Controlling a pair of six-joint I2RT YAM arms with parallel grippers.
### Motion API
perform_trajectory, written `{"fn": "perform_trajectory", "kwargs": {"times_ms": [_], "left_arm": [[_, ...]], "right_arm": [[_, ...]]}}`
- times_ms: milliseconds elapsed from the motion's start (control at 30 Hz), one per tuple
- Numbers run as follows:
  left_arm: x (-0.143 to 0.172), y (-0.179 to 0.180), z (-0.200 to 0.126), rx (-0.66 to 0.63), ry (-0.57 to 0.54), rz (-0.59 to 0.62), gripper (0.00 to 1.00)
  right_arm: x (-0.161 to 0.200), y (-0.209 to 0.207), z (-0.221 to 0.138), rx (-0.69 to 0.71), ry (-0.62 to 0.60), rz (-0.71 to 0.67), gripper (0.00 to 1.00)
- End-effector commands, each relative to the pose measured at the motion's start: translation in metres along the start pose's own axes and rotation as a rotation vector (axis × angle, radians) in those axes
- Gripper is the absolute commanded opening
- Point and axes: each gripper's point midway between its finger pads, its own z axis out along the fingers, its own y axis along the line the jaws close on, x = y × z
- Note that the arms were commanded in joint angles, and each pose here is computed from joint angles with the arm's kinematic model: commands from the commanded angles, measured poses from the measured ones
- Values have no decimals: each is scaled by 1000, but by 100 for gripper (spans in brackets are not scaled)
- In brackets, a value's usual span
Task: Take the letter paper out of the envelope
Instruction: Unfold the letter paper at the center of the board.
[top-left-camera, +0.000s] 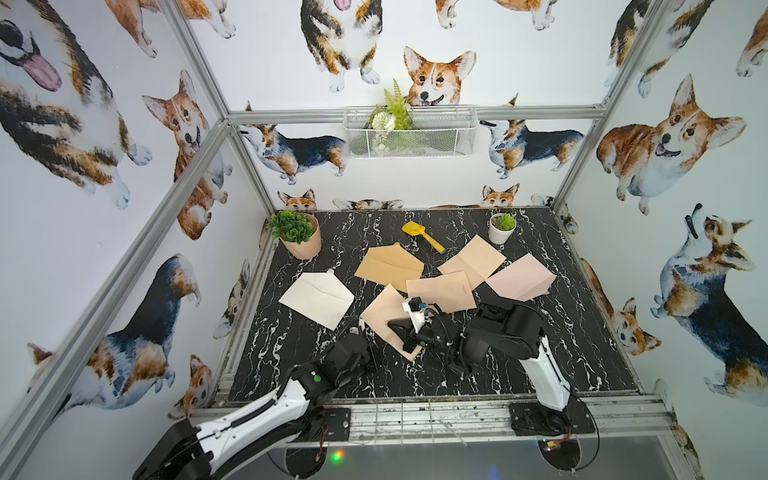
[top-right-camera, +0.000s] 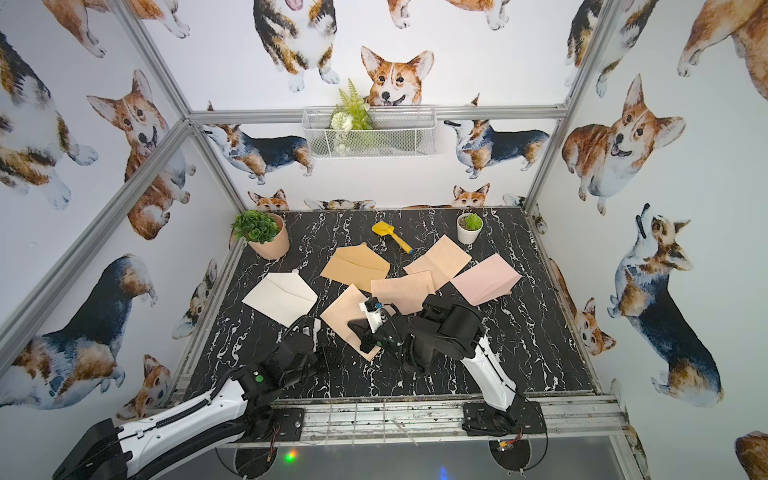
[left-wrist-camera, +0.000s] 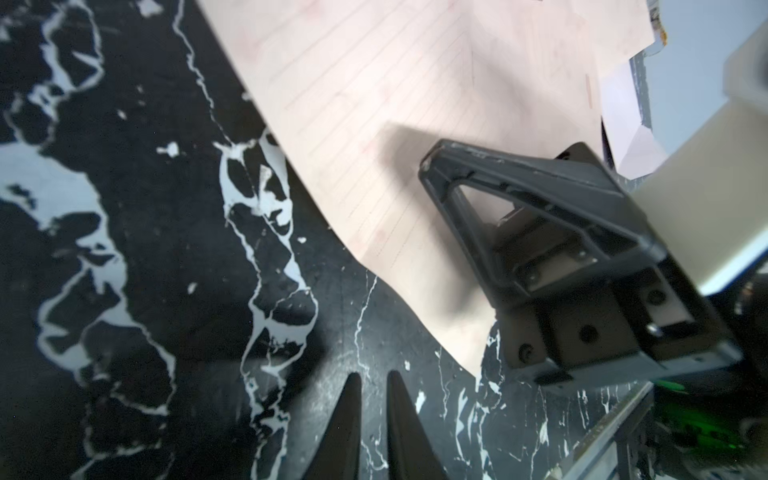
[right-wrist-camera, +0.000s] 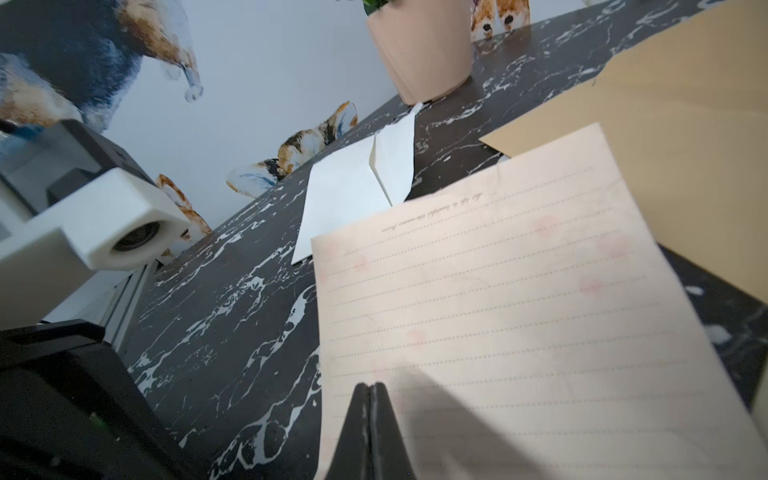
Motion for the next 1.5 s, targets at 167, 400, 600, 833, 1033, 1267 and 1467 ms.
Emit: {"fn": "perform_trajectory", "kwargs": {"times_ms": [167, 400, 600, 833, 1033, 1267, 1467], "left_arm": [[0, -6, 11, -55, 58, 35, 16], [-7, -16, 25, -64, 68, 71, 13], [-21, -17, 17, -79, -2, 84, 12], [-17, -8, 21, -103, 4, 77, 12], [-11, -2, 30, -124, 28, 76, 12], [-3, 4, 39, -139, 60, 79, 12], [-1, 4, 45, -139, 74, 77, 12]], "right_arm": [[87, -19, -5, 110, 352, 86, 0], [95, -9, -1, 106, 385, 21, 0], [95, 6, 2, 72, 390, -18, 0], [86, 20, -1, 43, 343, -52, 0], [73, 18, -11, 68, 276, -67, 0], [60, 11, -23, 113, 193, -75, 0], [61, 14, -21, 95, 195, -66, 0]]}}
